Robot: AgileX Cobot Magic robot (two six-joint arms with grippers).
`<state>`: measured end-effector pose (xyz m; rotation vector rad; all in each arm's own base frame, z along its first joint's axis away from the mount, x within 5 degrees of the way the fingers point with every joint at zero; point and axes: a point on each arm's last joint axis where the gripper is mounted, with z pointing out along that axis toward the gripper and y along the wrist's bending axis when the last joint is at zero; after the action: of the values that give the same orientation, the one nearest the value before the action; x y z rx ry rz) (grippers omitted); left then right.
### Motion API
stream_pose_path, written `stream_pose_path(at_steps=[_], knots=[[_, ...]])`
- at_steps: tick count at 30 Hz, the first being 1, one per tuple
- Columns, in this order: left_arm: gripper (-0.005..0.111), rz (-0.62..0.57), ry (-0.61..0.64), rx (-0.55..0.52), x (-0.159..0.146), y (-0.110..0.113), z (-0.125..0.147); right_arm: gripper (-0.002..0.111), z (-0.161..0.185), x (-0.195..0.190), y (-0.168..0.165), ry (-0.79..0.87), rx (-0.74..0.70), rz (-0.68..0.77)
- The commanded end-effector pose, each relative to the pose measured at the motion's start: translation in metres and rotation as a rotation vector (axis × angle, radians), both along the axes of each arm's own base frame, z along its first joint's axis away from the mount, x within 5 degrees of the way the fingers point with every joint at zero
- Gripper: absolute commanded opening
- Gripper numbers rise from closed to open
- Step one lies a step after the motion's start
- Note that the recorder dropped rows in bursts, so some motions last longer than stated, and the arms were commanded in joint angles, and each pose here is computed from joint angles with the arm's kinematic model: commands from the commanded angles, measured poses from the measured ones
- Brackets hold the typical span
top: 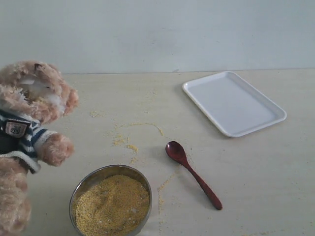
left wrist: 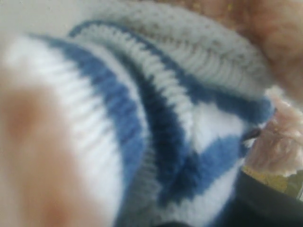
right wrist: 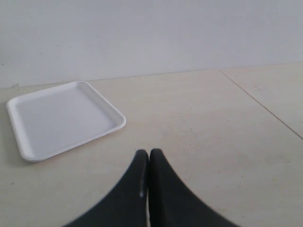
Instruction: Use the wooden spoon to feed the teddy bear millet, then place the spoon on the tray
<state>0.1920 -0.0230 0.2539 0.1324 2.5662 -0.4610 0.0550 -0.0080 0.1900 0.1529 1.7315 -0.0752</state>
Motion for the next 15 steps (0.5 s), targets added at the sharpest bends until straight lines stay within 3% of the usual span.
stream_pose_path(at_steps=[1,7,15], knots=[[0.005,0.106,-0.145,-0.067,-0.013,-0.001,0.004,0.000,0.002,0.000,0.000,-0.018,-0.006,0.002],[0.005,0.195,-0.231,-0.105,-0.022,0.001,-0.010,0.000,0.002,0.000,0.000,-0.018,-0.006,0.002],[0.005,0.129,-0.283,-0.160,-0.021,-0.006,-0.006,0.000,0.002,0.000,0.000,-0.018,-0.006,0.002]])
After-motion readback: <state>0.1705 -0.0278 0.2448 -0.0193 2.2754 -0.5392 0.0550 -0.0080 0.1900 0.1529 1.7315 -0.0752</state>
